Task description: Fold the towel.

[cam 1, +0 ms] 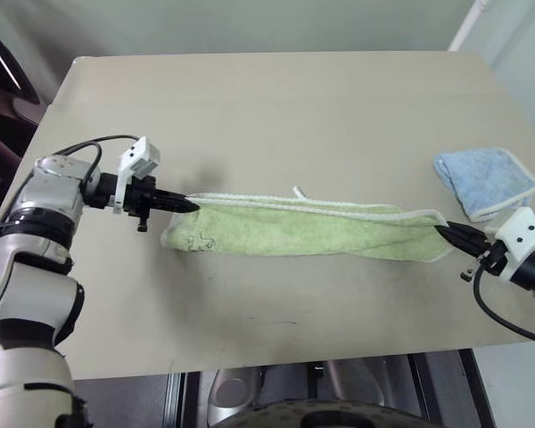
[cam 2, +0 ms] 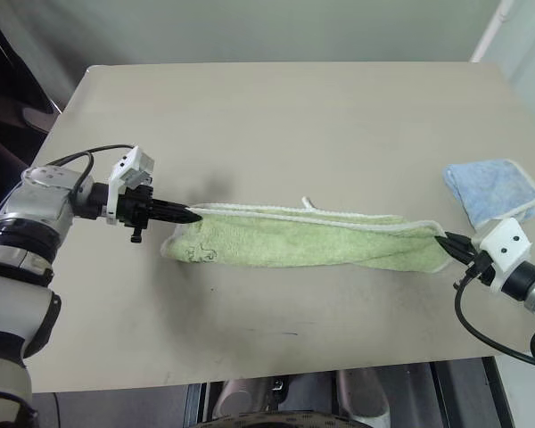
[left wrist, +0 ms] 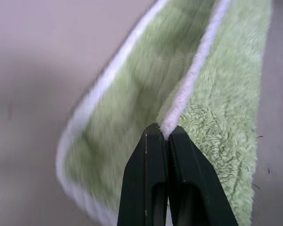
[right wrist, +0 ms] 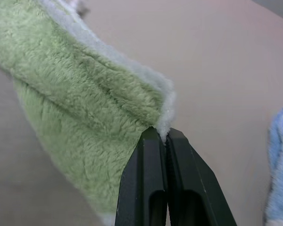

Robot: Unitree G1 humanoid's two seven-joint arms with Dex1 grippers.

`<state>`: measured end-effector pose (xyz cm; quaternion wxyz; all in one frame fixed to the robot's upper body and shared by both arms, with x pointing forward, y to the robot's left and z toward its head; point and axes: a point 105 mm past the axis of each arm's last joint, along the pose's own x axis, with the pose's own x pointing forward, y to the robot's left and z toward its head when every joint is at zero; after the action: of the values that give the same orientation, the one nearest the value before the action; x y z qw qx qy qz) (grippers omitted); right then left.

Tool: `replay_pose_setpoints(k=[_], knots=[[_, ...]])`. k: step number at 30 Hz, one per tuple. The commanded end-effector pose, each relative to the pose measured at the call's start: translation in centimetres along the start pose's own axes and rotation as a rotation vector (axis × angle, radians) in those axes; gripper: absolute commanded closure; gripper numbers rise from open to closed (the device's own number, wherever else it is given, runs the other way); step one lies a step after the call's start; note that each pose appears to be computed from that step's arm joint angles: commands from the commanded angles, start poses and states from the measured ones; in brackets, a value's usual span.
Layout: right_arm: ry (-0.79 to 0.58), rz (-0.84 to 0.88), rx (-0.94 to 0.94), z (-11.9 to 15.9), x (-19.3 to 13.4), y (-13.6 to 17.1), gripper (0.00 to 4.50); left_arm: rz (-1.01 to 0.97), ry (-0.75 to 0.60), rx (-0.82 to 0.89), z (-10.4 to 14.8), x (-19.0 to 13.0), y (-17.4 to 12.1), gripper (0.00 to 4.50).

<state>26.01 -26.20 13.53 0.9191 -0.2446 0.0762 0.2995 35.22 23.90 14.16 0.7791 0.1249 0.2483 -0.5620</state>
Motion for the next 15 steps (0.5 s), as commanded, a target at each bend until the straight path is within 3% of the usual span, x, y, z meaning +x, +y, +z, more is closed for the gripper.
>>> replay_pose_setpoints(k=[1, 11, 15], knots=[[-0.008, -0.039, -0.025, 0.6, 0.4, -1.0, 4.5, -0.01, -0.029, 0.022, 1.0, -0.1, 0.2, 4.48], [-0.04, -0.012, -0.033, 0.4, 2.1, -0.6, 4.5, 0.042, -0.014, -0.032, 0.6, -1.7, 0.5, 4.48], [-0.031, 0.026, -0.031, 0.1, 2.5, -0.3, 4.5, 0.078, 0.051, -0.046, -0.6, -2.7, 0.7, 4.48]])
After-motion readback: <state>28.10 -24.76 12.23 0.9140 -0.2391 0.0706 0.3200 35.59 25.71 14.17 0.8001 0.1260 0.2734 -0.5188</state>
